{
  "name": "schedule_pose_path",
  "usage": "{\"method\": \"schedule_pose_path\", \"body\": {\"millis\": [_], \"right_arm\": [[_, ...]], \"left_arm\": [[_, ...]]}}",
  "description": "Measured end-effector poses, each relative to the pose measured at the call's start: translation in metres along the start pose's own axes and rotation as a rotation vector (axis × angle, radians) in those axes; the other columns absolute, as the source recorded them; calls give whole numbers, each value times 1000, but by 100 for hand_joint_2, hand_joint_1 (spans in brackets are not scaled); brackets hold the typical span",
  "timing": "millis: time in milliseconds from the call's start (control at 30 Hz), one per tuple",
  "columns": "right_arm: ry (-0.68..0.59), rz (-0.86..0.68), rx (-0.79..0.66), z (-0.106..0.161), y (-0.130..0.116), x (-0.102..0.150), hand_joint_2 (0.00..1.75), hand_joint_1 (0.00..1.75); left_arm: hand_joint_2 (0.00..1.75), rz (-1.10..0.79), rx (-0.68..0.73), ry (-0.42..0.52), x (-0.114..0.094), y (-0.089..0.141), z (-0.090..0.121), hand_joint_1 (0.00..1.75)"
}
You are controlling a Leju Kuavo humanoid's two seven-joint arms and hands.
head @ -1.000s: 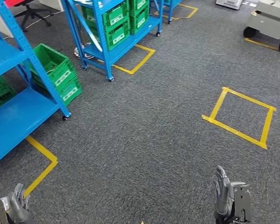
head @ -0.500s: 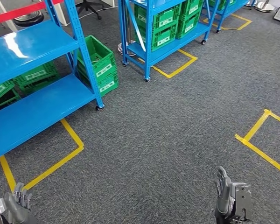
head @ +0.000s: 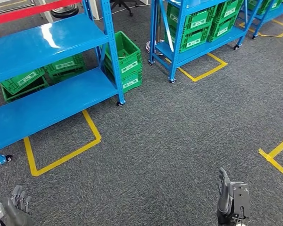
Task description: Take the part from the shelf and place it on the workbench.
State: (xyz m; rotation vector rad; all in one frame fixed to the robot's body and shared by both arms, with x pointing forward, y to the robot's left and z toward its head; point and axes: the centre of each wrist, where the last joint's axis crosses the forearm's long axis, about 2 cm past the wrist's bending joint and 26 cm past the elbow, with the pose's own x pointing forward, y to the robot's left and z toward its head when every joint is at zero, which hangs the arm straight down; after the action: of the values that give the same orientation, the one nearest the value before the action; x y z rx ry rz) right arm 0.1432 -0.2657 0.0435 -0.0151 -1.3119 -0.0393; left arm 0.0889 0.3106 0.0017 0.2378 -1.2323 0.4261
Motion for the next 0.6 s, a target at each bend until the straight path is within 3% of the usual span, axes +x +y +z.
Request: {"method": "schedule_pose_path", "body": {"millis": [600], "right_arm": [[6, 83, 3, -8, -8, -16, 0, 0]], "left_arm": [[0, -52, -11, -28, 1, 0, 0, 0]]}}
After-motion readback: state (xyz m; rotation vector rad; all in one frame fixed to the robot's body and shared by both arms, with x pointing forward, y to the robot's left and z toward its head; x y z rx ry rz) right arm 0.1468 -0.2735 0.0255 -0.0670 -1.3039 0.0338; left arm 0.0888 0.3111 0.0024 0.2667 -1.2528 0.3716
